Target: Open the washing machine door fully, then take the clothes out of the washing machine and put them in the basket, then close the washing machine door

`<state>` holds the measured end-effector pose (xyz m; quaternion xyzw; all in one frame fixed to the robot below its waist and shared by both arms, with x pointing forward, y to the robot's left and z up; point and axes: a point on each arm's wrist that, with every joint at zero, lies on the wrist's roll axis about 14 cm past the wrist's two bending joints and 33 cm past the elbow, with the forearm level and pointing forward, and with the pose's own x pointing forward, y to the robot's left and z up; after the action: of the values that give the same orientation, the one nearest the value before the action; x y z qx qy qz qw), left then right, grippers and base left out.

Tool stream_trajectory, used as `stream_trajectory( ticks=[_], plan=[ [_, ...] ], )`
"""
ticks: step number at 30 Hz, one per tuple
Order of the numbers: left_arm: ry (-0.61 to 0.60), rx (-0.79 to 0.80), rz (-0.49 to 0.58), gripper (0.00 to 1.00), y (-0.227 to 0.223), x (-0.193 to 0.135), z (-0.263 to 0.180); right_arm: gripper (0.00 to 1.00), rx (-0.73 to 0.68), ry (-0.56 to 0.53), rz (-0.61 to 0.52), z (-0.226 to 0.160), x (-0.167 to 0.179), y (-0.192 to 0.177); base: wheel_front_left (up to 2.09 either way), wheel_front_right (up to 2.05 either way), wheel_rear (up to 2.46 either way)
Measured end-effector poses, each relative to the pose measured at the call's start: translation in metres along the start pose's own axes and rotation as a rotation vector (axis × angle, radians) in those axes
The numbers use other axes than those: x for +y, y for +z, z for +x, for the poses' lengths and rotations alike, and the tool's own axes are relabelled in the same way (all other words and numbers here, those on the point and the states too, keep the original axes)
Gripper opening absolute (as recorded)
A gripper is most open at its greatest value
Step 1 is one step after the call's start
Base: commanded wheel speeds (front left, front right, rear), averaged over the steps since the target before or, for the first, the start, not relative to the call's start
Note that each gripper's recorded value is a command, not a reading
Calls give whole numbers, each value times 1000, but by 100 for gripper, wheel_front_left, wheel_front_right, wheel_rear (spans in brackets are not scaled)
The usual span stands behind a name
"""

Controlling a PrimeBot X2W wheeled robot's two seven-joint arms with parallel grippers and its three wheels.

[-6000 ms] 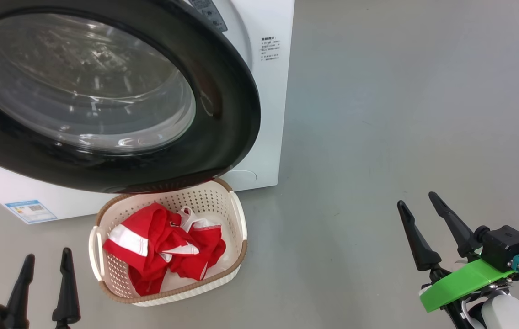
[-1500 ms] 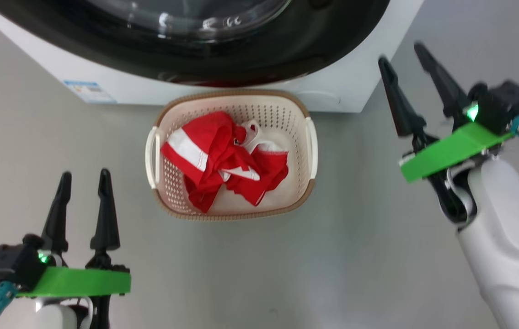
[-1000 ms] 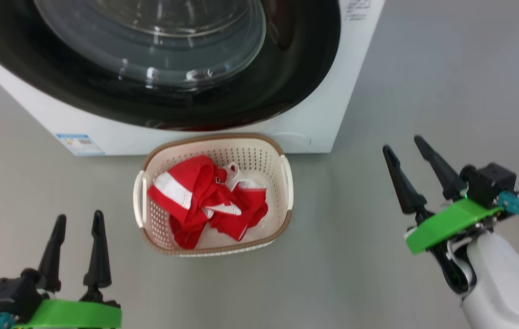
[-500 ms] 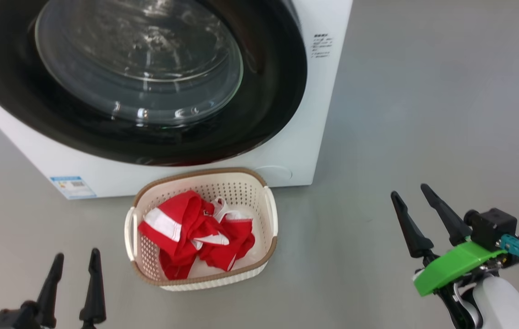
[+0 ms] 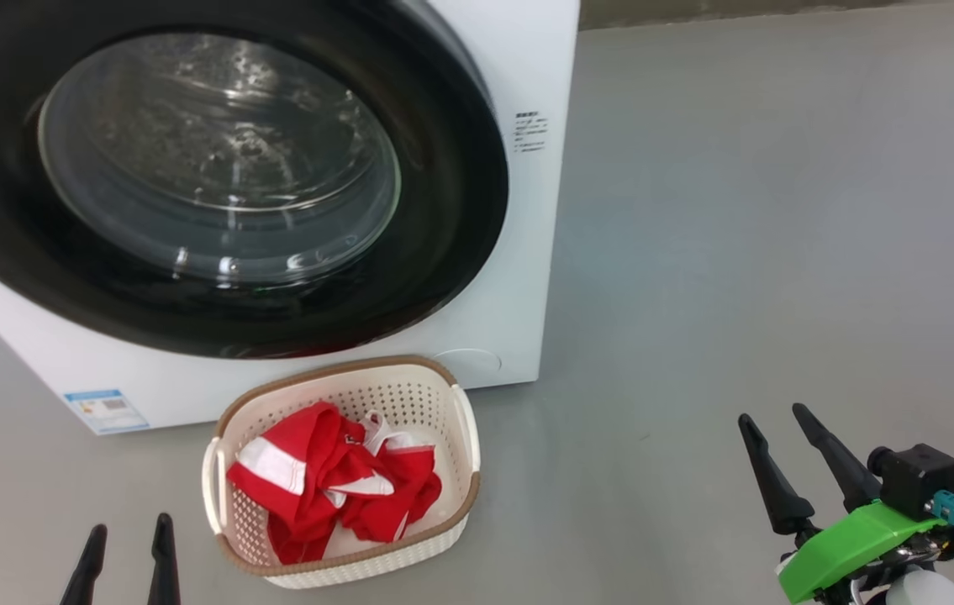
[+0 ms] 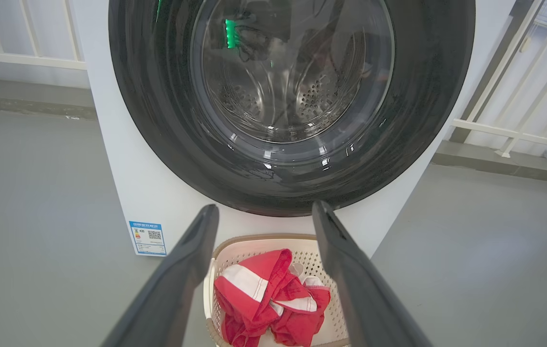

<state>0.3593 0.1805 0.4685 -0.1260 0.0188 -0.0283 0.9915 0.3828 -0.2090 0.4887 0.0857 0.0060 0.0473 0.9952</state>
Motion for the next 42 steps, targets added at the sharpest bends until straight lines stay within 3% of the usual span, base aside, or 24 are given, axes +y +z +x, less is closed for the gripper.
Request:
stream_trajectory(
  ticks=[16,42],
  plan=[
    [-45,-9,33,100,3,-14,-2,100,-5,-83,-6,-32,-27,1,0,0,0],
    [-42,-14,34,100,5,-13,-6,100,-25,-96,-1,-32,-30,7,0,0,0]
  ],
)
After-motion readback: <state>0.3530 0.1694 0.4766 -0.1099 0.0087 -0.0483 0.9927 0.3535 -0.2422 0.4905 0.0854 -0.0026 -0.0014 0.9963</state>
